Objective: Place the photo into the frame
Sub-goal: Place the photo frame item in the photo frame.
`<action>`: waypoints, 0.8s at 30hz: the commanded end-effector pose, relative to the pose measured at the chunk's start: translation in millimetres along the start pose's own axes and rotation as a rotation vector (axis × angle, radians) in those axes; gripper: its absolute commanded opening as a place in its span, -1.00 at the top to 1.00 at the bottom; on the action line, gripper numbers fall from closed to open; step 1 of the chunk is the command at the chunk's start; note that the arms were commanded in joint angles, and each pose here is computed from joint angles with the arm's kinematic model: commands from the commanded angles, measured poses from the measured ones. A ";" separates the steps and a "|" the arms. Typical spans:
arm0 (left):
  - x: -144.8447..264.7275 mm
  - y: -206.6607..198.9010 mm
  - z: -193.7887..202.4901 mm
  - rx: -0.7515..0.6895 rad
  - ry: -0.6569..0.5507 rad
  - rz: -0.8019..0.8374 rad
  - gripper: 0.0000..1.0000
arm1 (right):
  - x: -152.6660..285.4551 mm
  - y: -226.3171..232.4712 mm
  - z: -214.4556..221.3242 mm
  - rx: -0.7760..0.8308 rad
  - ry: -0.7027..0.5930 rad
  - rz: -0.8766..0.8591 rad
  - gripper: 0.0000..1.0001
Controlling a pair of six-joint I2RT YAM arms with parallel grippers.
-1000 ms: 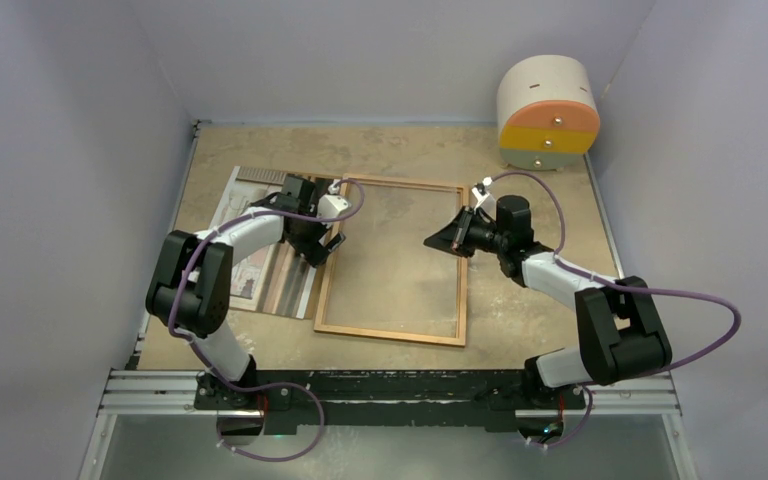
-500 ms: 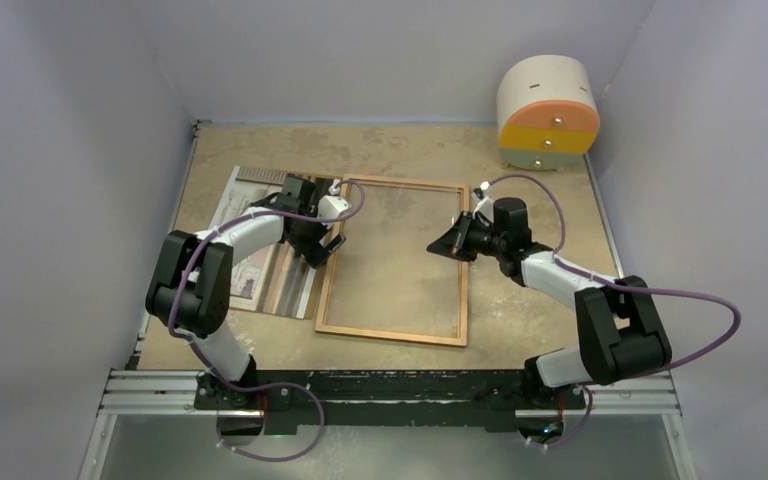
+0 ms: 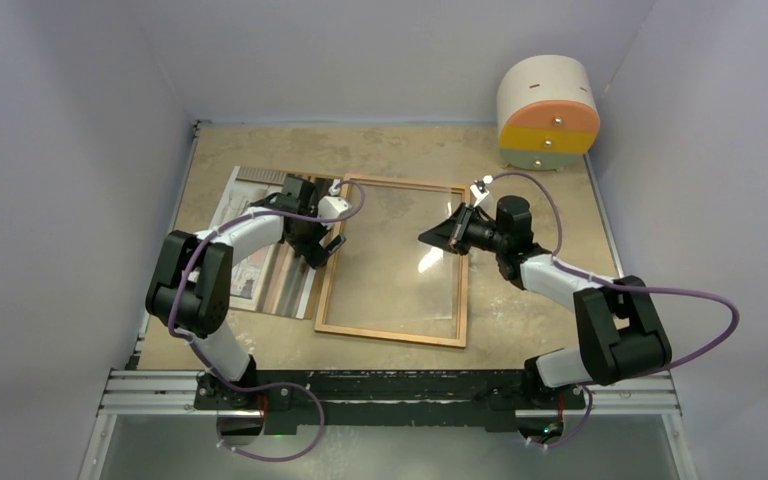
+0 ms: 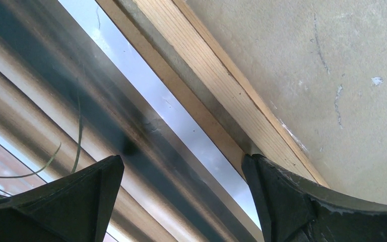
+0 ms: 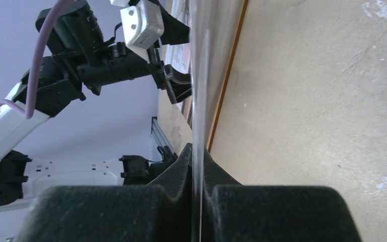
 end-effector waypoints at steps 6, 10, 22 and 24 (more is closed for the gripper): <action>5.6 -8.8 -3.0 -0.020 -0.029 0.064 -1.00 | -7.2 24.0 -3.9 0.073 -0.014 -0.054 0.97; 6.1 -8.7 -2.4 -0.025 -0.028 0.063 -1.00 | -8.8 22.6 -3.7 0.089 -0.010 -0.031 0.97; 8.7 -8.9 -2.8 -0.032 -0.032 0.063 -1.00 | -1.4 9.4 3.2 0.128 0.013 0.108 0.16; 9.6 -8.8 -3.0 -0.034 -0.034 0.061 -1.00 | -1.7 7.0 0.2 0.150 0.003 0.141 -0.10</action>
Point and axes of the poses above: each gripper's point midway between its finger pads, its own x axis back along the fingers, its own y axis along the line the jaws close on, z = x × y, the point moved 8 cm from there along x, back along the fingers, and after that the axes turned 12 degrees about x, right-handed, at the moved point
